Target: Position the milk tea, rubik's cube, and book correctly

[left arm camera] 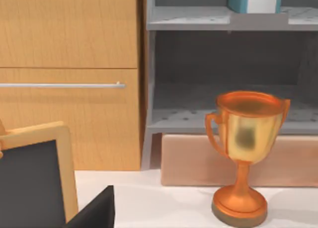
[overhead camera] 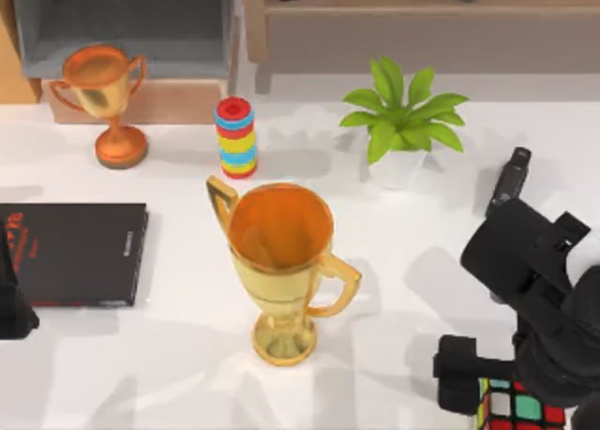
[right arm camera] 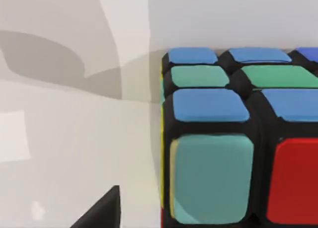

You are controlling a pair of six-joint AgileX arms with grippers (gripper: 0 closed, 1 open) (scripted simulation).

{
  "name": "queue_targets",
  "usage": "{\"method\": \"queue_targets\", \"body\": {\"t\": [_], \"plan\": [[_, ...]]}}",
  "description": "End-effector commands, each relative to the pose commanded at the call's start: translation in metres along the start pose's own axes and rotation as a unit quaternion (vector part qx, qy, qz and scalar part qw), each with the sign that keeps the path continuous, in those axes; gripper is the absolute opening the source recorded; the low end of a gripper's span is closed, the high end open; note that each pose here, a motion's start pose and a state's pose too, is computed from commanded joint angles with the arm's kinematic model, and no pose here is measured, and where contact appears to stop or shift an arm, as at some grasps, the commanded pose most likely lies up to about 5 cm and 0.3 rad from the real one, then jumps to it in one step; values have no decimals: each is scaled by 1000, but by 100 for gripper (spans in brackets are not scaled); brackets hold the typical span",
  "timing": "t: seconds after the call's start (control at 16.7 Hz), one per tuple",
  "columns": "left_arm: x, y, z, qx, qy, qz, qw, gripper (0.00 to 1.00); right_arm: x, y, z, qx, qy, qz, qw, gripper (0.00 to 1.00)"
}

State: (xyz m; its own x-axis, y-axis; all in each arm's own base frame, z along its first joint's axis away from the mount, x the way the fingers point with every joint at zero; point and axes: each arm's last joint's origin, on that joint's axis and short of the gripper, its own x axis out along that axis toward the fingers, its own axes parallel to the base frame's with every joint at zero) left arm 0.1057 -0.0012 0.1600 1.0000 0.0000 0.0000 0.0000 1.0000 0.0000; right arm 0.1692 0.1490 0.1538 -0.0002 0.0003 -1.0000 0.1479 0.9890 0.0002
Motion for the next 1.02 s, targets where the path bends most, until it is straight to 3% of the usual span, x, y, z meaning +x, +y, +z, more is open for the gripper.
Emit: {"method": "queue_targets", "body": {"t": [0.66,1.02], "plan": [[0,0,0,0,0,0,1000,100,0,0,0,0,0,0,1000,2],[0,0,0,0,0,0,1000,100,0,0,0,0,0,0,1000,0]]}}
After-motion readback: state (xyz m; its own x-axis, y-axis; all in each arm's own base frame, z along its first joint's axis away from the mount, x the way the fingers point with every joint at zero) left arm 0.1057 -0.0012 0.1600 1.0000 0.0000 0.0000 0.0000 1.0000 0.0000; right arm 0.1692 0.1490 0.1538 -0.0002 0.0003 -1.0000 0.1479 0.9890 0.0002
